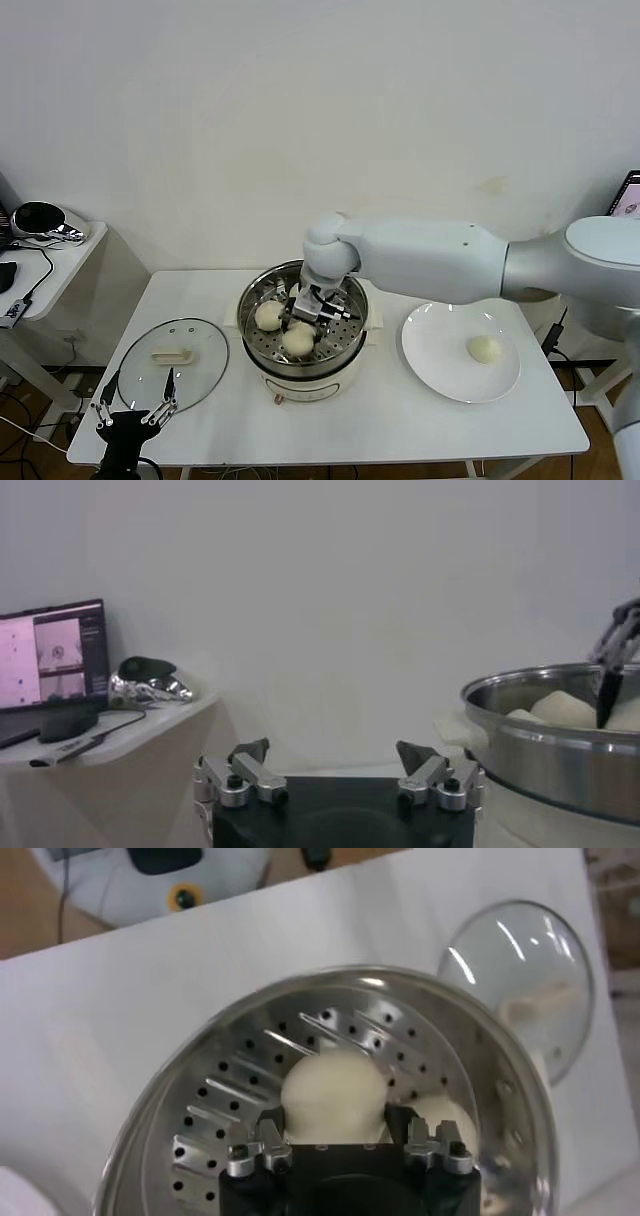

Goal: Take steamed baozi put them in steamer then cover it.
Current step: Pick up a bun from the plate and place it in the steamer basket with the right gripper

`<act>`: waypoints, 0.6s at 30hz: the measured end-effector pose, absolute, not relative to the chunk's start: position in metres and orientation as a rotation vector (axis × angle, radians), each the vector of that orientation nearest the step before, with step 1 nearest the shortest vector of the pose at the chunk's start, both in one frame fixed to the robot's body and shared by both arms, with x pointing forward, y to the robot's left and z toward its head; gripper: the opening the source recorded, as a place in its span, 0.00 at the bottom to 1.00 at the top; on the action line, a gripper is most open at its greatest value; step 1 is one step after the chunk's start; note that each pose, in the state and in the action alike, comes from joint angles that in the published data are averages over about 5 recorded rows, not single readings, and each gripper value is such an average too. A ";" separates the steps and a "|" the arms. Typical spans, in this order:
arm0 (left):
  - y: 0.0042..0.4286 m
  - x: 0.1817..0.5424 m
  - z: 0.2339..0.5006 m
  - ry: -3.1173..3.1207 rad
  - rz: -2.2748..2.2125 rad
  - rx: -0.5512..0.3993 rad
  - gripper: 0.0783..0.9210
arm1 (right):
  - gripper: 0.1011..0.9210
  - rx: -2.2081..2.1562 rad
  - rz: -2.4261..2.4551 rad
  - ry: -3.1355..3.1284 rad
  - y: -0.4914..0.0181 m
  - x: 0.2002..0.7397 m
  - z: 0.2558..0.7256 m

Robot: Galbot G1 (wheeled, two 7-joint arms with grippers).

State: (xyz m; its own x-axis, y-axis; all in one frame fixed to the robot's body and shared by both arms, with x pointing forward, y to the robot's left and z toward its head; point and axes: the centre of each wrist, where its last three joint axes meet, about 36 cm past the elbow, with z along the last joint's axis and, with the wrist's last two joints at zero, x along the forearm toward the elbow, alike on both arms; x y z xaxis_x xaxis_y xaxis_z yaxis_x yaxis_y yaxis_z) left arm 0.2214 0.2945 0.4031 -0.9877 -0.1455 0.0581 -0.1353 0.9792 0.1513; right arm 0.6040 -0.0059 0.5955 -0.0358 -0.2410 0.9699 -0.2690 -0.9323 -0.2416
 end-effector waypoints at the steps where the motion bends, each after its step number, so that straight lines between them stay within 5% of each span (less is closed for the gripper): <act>1: 0.294 0.221 0.403 -3.056 -0.226 0.218 0.88 | 0.63 2.171 2.177 -0.563 -0.005 0.604 0.594; 6: 0.294 0.221 0.402 -3.057 -0.224 0.219 0.88 | 0.65 2.184 2.199 -0.533 0.000 0.603 0.586; 13: 0.293 0.220 0.402 -3.058 -0.222 0.218 0.88 | 0.84 2.182 2.225 -0.550 -0.001 0.606 0.588; 18: 0.293 0.221 0.402 -3.064 -0.224 0.208 0.88 | 0.88 2.134 2.247 -0.604 -0.012 0.611 0.609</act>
